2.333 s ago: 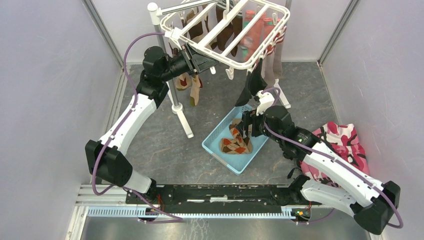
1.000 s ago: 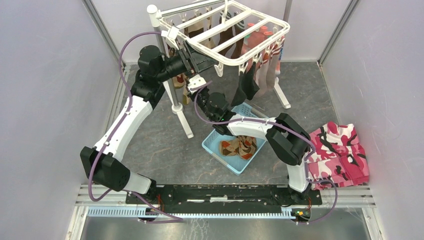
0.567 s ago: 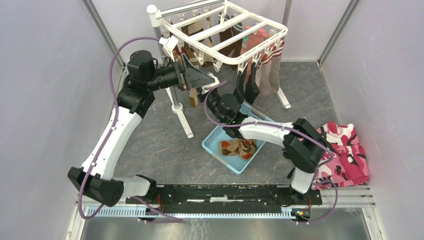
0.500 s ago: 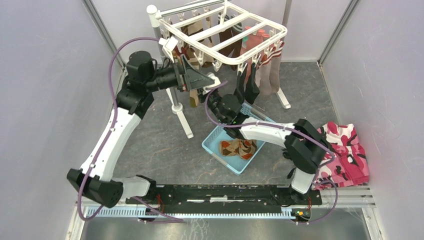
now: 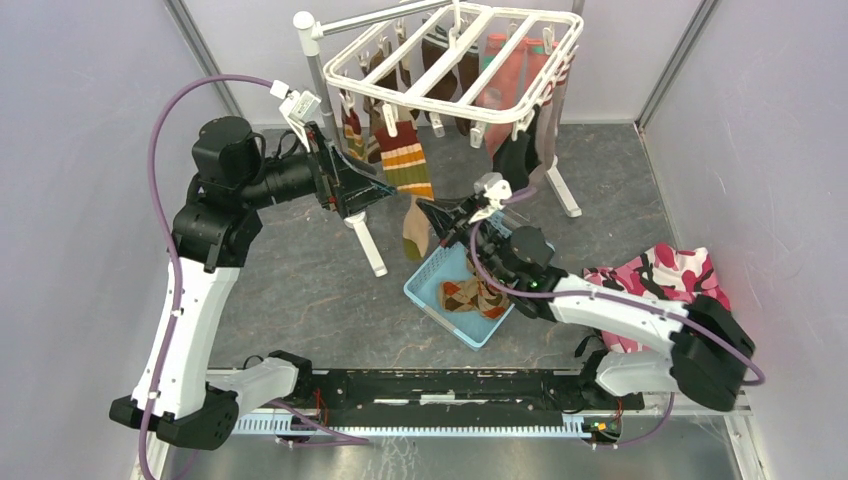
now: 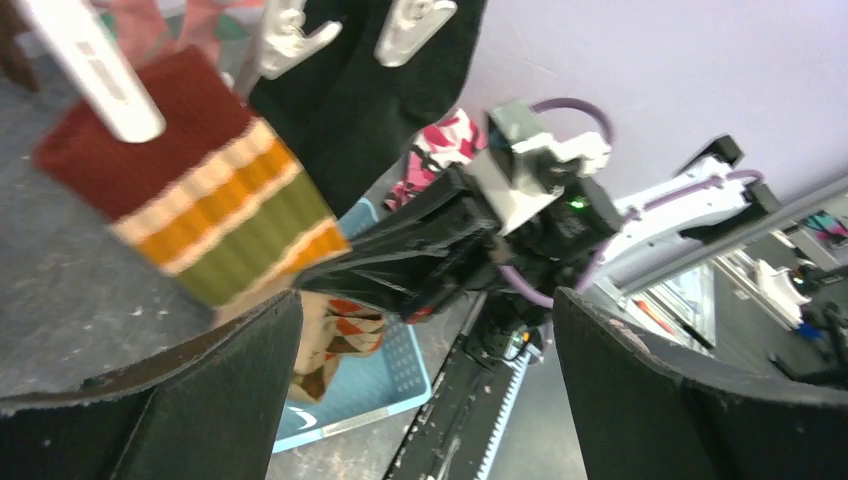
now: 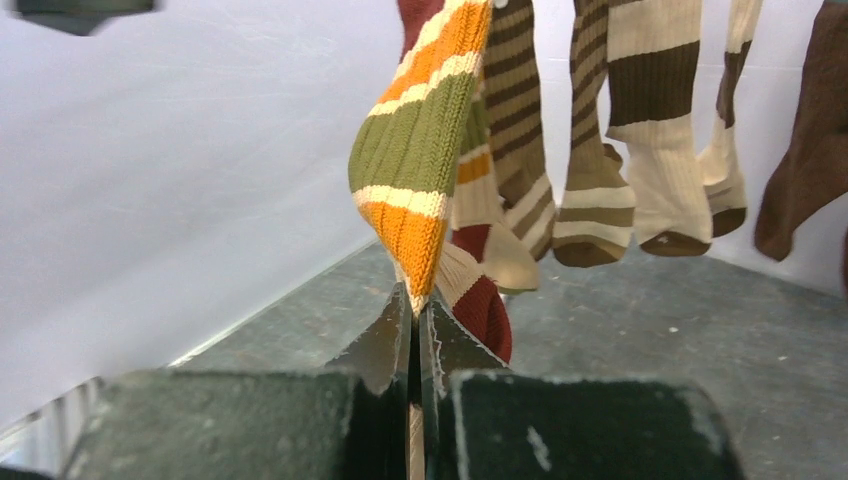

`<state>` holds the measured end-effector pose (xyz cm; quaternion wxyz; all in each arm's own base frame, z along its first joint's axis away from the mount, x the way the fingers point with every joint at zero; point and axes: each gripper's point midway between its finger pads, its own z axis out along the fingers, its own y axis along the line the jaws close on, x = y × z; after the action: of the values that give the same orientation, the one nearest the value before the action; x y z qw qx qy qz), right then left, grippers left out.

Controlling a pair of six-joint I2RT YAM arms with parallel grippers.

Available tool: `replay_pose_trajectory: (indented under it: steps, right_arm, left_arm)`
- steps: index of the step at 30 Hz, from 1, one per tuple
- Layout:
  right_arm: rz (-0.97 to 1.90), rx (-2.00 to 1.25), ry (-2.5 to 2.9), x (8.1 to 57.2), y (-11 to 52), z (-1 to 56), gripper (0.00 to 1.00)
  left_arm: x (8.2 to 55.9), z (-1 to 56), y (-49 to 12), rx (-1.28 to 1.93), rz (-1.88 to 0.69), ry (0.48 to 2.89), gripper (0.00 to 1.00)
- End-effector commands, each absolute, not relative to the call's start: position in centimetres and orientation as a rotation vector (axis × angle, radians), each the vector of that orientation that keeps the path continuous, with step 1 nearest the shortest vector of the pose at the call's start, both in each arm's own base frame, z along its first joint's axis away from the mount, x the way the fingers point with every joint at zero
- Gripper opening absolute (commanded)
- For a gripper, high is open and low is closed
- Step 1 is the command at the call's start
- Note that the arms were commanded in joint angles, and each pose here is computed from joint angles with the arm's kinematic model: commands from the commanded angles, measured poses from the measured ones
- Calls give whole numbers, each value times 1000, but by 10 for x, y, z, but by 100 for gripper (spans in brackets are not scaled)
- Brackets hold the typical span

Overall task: Remove the socks clipped to the hanger
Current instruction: Remove the sock from the hanger.

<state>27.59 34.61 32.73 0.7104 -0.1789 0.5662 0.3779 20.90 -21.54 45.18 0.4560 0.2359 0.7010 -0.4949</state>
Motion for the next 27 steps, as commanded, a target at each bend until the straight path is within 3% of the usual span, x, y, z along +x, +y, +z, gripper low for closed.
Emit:
replay_pose_trajectory:
  steps: [1, 8, 27]
  right_arm:
    - [977, -370, 1261, 242, 333, 345, 0]
    - [1067, -393, 1337, 215, 319, 348, 0]
    - [1221, -478, 1351, 187, 330, 362, 0]
  left_arm:
    - [233, 452, -197, 567, -995, 1707, 100]
    - [249, 443, -199, 538, -978, 1704, 100]
    - [261, 422, -234, 543, -1291, 1670, 99]
